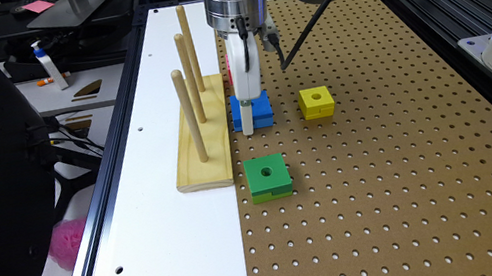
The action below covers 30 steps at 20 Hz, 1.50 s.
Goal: Pick up blue block.
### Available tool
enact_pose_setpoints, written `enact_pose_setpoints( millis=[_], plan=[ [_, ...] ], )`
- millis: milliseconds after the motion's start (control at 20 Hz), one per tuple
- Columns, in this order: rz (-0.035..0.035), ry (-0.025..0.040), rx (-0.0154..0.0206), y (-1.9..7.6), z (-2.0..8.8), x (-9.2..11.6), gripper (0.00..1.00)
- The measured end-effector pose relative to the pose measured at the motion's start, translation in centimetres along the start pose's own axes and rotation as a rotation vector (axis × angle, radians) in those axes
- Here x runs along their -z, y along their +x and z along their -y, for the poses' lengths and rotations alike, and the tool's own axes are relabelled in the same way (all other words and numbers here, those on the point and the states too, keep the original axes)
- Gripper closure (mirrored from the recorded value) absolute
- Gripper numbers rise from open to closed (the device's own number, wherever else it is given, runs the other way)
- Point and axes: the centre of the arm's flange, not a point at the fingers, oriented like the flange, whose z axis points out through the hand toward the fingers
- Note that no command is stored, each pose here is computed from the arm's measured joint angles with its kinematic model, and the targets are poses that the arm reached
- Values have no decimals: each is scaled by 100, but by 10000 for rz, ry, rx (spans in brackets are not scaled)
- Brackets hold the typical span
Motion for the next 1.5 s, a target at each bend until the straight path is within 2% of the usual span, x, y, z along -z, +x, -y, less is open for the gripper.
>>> enact_pose_setpoints(
  millis=[500, 600, 700, 900, 1050, 1200, 1350, 1500],
  plan=[
    [0, 0, -1, 0, 0, 0, 100],
    [-17, 10, -6, 5, 0, 17, 100],
    [-43, 6, -10, 21, 8, 125, 100],
    [-11, -106, -3, 30, 15, 403, 100],
    [-48, -127, 8, 34, 28, 627, 100],
    [-42, -189, 17, 24, 28, 822, 100],
    [-94, -172, 24, 23, 33, 953, 100],
    [-127, -191, 31, 6, 29, 1154, 100]
  ],
)
